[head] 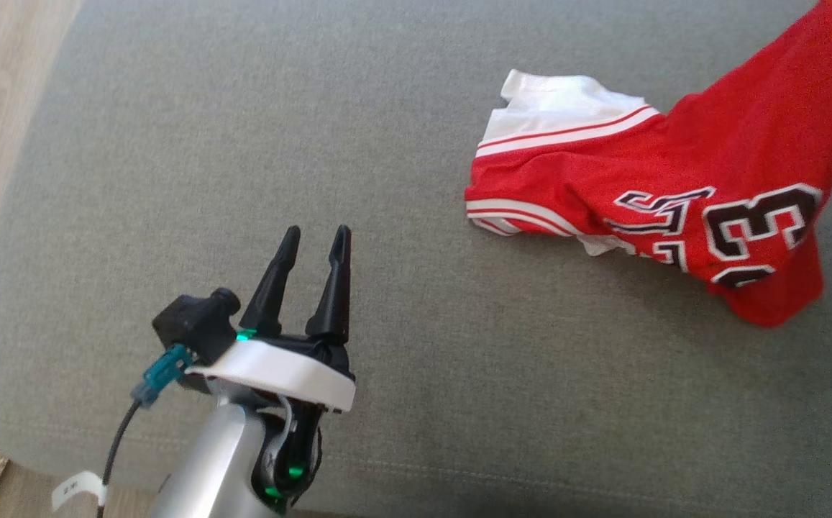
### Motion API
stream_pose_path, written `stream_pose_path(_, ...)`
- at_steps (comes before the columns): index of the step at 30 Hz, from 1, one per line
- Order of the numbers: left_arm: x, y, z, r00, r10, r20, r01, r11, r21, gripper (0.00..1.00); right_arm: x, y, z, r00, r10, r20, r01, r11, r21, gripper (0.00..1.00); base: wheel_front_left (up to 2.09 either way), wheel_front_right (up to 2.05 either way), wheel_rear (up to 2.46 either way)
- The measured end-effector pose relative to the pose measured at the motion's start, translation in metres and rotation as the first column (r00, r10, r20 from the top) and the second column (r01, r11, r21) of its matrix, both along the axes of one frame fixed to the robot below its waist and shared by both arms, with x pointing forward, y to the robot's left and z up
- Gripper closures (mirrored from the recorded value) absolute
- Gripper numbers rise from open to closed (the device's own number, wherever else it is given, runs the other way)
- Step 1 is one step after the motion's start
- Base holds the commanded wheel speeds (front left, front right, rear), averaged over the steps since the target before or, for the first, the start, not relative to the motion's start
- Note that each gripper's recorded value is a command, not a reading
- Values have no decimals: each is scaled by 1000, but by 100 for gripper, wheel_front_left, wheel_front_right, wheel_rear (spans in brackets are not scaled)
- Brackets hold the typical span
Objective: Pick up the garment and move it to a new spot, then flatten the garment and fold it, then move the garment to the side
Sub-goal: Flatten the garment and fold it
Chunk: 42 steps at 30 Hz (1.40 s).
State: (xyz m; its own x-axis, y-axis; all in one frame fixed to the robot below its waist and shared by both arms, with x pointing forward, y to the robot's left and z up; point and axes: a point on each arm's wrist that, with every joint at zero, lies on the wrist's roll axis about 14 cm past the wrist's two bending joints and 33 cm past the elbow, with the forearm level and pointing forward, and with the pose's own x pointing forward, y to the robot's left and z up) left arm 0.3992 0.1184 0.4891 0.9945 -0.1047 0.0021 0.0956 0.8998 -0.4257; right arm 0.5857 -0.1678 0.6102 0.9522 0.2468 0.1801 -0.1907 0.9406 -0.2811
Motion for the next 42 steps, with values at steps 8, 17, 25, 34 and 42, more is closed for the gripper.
stream_pose_path(8, 15, 4, -7, 1000, 14, -18, -14, 1000, -1, 0, 41, -35, -31, 990, -113, -79, 114, 993, 14, 100, 0, 0, 0)
stream_pose_path(17, 24, -4, -20, 999, -5, -51, 5, 1000, -6, 0, 41, -41, -113, 940, -154, -305, 155, 988, -18, 0, 0, 0, 0)
stream_pose_path(25, 28, -15, -1, 999, -35, 3, 35, 999, -7, 0, 14, -15, -86, 969, -70, -235, 93, 992, 86, 0, 0, 0, 0)
stream_pose_path(34, 25, -39, 21, 993, -102, 65, 105, 994, -31, 0, -66, -20, -79, 984, -28, -173, 70, 968, 242, 0, 0, 0, 0)
stream_pose_path(42, 15, -61, 16, 985, -163, 49, 165, 985, -39, 0, -143, -41, -115, 965, -112, -237, 196, 909, 369, 0, 0, 0, 0)
